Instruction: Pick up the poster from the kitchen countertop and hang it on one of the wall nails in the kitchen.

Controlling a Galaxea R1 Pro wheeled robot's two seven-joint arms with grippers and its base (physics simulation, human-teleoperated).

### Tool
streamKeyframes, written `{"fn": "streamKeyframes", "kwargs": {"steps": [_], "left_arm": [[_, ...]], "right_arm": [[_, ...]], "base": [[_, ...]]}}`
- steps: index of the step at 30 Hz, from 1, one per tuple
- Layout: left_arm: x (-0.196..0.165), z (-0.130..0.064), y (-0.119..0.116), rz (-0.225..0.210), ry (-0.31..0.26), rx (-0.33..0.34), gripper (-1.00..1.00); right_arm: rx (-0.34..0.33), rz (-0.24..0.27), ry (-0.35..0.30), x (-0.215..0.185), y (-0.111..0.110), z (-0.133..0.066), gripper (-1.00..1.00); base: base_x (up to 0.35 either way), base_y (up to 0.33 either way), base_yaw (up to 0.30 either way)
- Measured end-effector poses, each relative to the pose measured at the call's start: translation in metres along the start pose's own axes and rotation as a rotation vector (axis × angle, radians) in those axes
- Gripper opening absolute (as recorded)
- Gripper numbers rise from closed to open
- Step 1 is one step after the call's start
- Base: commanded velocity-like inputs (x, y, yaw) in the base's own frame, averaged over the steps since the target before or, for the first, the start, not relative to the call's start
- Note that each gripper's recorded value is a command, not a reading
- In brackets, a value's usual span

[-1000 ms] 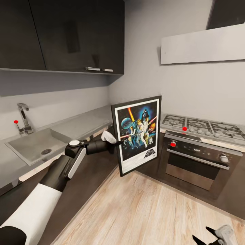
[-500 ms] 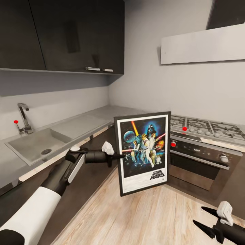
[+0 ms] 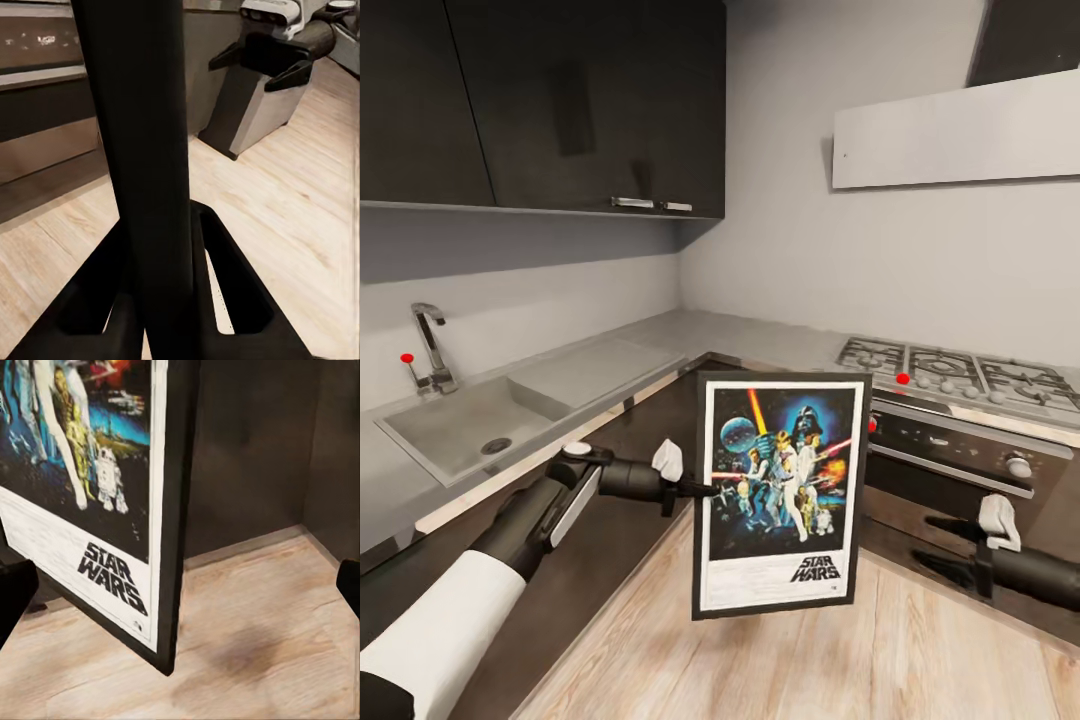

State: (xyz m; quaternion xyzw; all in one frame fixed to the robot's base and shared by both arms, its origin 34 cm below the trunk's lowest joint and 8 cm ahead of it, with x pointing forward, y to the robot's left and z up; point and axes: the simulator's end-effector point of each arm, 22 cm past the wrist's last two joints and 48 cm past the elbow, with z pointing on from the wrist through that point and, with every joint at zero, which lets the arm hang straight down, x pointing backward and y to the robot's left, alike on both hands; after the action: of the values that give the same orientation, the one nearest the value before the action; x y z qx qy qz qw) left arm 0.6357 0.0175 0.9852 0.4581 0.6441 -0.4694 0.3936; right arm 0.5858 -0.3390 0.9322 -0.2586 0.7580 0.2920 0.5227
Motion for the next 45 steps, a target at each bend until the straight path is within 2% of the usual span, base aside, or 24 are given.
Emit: {"fn": "streamKeyframes", "kwargs": {"steps": [2,6,12,18,25,31,38,45], "left_arm": [[0.004,0.002,-0.003,-0.004,0.011,0.016,-1.0],[0.015,0.009,-0.011,-0.005,0.046,0.045,-1.0],[0.021,0.003,-0.009,-0.004,0.065,0.038,-1.0],[0.023,-0.001,-0.007,-0.004,0.069,0.033,-1.0],[0.026,-0.011,-0.003,0.003,0.08,0.018,-1.0],[0.025,-0.014,-0.013,0.009,0.082,0.061,-1.0],[0.007,-0.014,-0.031,0.081,0.069,0.099,-1.0],[0.0,-0.013,-0.036,0.105,0.064,0.104,-1.0]], "right_arm": [[-0.029,-0.012,-0.007,-0.013,0.003,0.006,1.0],[-0.129,0.02,-0.001,-0.036,0.02,0.016,1.0],[-0.19,0.027,-0.006,-0.048,0.031,0.018,1.0],[-0.216,0.031,-0.004,-0.048,0.036,0.018,1.0],[-0.278,0.031,0.048,-0.034,0.054,0.034,1.0],[-0.289,0.032,0.057,-0.032,0.057,0.037,1.0],[-0.32,0.032,0.084,-0.023,0.067,0.045,1.0],[-0.335,0.032,0.1,-0.018,0.073,0.048,1.0]], "base": [[0.0,0.0,0.0],[0.0,0.0,0.0],[0.0,0.0,0.0],[0.0,0.0,0.0],[0.0,0.0,0.0],[0.0,0.0,0.0],[0.0,0.0,0.0],[0.0,0.0,0.0]]}}
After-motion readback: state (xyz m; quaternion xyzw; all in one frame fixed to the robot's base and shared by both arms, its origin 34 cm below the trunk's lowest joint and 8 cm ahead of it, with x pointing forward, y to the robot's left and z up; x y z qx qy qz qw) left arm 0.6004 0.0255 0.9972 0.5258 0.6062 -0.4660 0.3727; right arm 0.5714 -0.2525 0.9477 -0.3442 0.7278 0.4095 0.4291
